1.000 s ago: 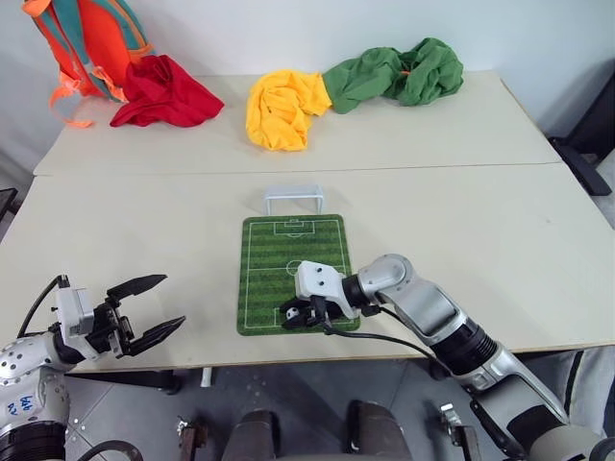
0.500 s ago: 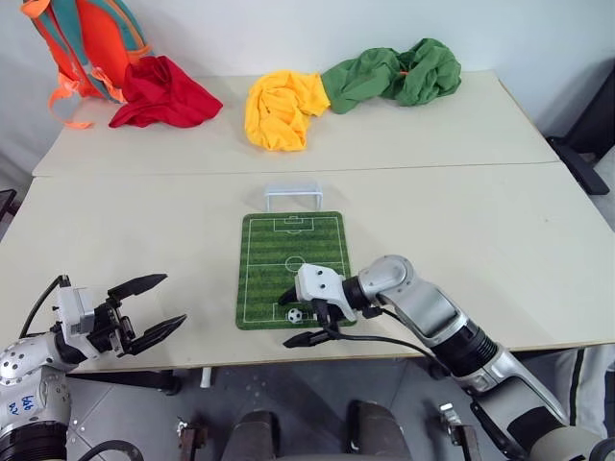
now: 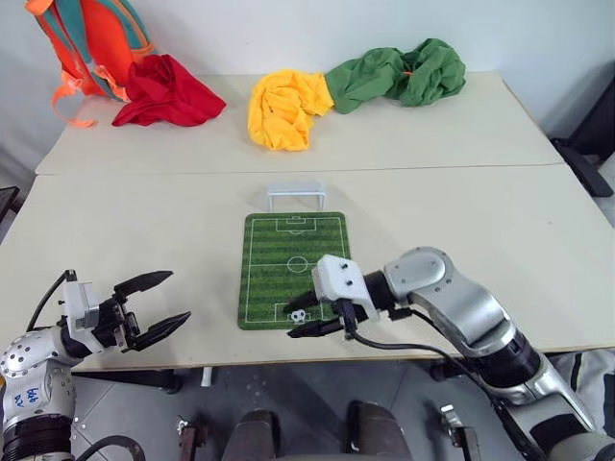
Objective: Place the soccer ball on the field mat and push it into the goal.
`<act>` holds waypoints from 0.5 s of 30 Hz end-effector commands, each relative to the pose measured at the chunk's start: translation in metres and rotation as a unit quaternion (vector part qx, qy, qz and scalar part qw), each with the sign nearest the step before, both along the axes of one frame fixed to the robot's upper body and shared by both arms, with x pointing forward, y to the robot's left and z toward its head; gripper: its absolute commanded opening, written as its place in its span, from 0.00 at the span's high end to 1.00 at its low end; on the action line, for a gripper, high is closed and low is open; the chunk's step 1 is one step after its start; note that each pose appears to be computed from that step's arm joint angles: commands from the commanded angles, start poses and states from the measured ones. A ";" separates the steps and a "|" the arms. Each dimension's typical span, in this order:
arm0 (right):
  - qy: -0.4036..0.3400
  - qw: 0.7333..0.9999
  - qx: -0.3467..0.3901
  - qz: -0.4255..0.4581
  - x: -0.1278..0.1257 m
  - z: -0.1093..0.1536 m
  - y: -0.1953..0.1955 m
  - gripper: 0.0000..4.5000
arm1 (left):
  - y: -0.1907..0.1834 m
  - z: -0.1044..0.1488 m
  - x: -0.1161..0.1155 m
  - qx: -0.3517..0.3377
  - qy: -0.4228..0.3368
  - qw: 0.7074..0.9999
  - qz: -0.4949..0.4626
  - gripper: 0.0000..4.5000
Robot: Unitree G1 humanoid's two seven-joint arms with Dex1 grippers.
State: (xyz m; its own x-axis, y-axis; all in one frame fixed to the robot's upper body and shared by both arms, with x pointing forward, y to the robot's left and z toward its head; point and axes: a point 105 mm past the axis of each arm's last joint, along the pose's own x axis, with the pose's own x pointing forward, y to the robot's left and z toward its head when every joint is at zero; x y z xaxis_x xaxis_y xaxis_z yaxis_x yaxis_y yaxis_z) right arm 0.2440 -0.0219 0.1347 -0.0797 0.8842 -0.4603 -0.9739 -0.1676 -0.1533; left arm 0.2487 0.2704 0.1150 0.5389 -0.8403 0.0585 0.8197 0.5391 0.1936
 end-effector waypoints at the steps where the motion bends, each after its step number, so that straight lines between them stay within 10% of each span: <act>1: -0.012 1.000 0.000 0.010 -0.004 -0.003 0.002 0.99 | 0.000 0.006 0.001 0.001 -0.010 1.000 -0.006 0.00; 15: -0.012 0.999 0.002 -0.049 0.039 -0.030 0.008 1.00 | -0.001 0.006 0.002 0.007 -0.012 1.000 -0.007 0.00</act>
State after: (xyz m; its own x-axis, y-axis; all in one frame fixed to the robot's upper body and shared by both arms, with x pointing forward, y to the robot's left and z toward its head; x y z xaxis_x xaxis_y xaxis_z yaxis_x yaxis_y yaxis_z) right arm 0.2708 -0.0124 0.0933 -0.0431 0.8764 -0.4797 -0.9875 -0.1102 -0.1126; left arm 0.2523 0.2680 0.1177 0.5262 -0.8482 0.0610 0.8256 0.5268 0.2023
